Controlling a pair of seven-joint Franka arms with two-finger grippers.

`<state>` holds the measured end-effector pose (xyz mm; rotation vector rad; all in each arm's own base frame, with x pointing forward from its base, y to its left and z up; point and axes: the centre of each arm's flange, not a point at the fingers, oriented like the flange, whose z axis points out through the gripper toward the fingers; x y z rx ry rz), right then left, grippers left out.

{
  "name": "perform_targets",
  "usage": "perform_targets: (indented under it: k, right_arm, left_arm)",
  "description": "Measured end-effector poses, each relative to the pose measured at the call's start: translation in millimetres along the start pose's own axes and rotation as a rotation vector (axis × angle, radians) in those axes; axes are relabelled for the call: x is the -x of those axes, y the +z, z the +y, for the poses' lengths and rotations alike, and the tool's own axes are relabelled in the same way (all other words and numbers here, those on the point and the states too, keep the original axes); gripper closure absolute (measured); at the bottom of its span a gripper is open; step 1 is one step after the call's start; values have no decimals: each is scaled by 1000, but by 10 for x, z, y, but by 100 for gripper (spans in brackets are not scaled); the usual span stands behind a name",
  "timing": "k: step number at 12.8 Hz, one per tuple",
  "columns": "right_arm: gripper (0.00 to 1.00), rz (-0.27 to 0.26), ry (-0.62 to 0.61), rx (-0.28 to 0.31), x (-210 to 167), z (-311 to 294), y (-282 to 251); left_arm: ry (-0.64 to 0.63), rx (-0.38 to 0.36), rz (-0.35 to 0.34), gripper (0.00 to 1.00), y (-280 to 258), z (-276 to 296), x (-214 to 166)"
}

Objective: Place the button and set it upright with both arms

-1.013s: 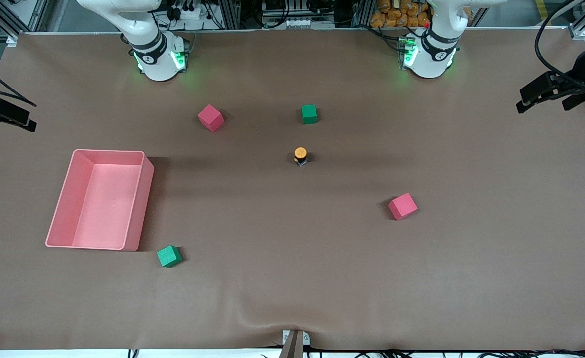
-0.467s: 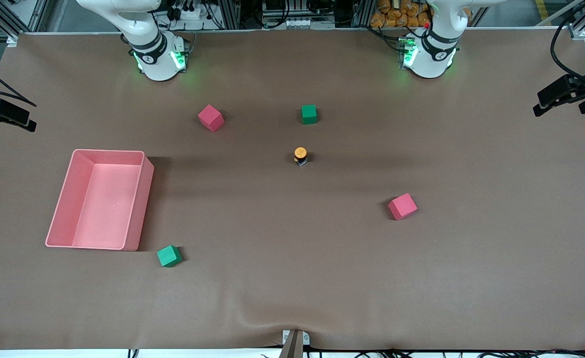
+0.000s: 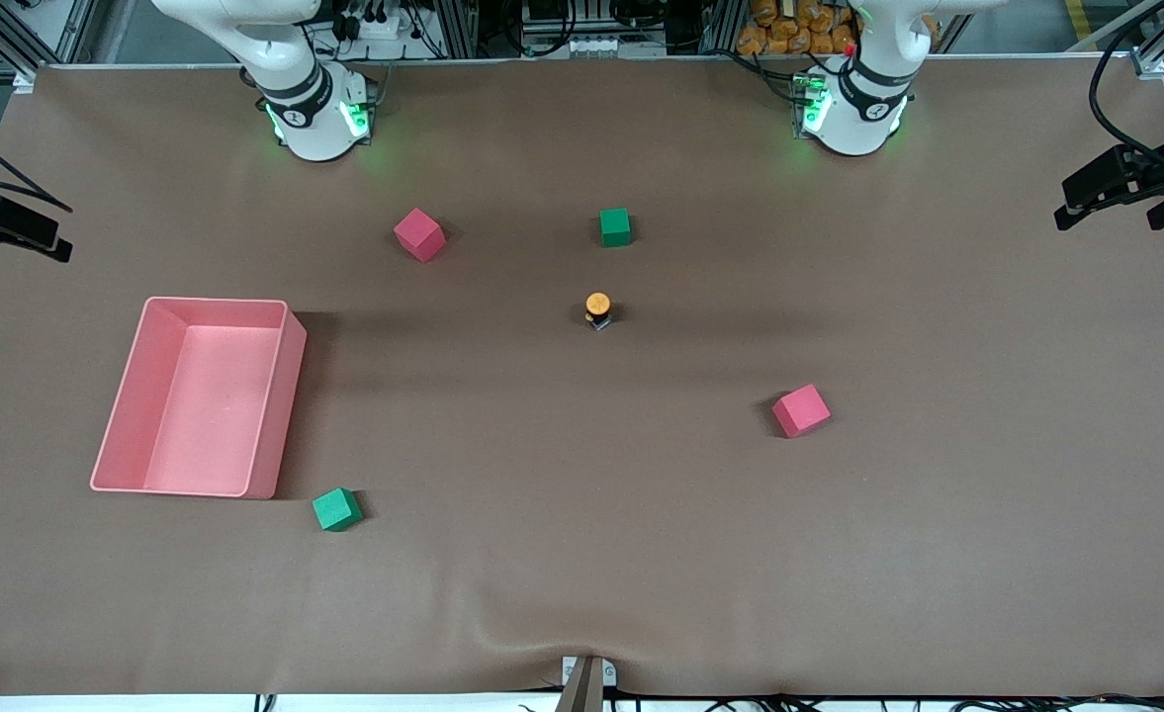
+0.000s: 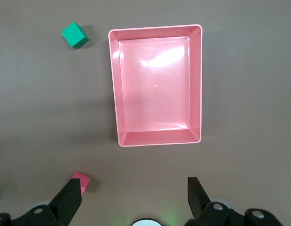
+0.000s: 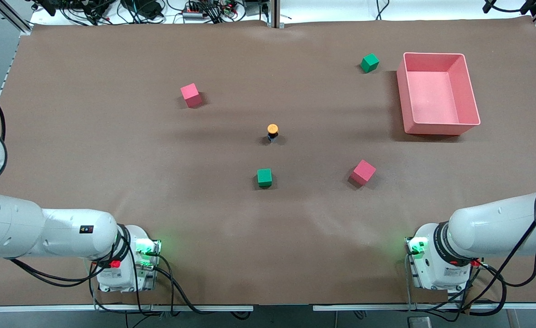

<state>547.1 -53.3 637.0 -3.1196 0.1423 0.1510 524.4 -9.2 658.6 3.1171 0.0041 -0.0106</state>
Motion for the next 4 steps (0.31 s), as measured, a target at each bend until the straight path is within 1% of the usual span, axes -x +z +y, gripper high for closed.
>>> perform_targets:
  k: [4]
  right_arm:
    - [0, 14, 1, 0, 6, 2, -64]
  left_arm:
    - [6, 0, 0, 0, 2, 28, 1]
